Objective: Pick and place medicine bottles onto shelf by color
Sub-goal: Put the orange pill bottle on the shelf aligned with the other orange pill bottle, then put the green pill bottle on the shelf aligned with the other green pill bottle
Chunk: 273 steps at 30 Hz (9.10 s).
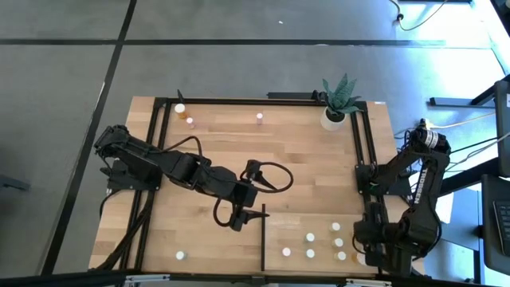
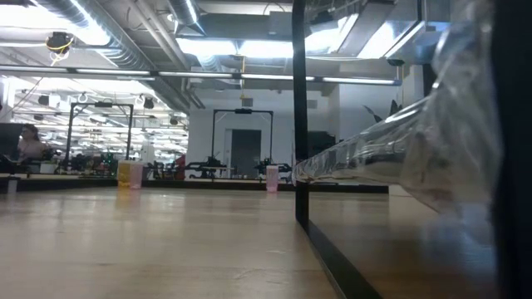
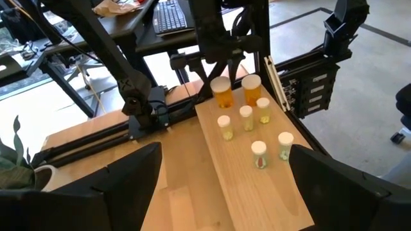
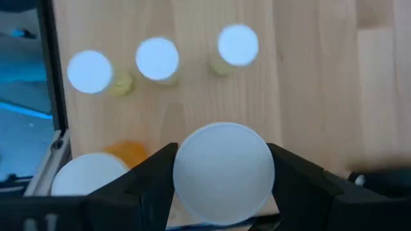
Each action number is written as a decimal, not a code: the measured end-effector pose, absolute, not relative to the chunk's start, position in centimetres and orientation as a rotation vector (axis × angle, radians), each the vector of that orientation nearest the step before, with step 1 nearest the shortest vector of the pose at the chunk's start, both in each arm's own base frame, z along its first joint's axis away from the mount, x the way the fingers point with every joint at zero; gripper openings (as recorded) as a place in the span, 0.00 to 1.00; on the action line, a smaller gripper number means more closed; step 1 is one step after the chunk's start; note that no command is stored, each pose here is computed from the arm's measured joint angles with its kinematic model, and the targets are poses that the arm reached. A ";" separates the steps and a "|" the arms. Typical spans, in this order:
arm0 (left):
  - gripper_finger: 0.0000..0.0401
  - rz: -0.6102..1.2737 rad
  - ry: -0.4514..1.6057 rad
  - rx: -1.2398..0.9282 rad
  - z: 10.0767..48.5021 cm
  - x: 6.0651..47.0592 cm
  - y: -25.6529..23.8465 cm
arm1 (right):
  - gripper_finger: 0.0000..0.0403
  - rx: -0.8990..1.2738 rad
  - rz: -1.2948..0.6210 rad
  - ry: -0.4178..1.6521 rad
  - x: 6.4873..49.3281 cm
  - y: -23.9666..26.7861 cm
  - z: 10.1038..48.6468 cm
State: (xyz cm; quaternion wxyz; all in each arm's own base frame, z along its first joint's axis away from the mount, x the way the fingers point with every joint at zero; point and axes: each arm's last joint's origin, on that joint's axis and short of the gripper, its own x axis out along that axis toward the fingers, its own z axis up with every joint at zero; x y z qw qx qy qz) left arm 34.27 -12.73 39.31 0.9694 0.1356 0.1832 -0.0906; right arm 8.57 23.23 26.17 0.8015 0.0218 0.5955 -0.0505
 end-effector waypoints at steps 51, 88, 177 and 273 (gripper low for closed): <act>0.84 -0.185 0.372 0.274 39.3 34.2 -12.8 | 0.56 -0.092 -0.057 1.349 9.2 25.6 22.4; 0.84 -0.186 0.373 0.275 39.3 34.2 -12.8 | 0.70 -0.064 -0.065 1.378 9.3 25.8 22.6; 0.84 0.178 1.309 -0.196 26.0 17.3 -31.6 | 0.71 -0.231 -0.003 0.908 21.6 21.3 36.3; 0.84 0.239 1.265 -0.108 18.3 15.4 -30.5 | 0.71 -0.257 0.011 0.910 21.6 21.3 36.3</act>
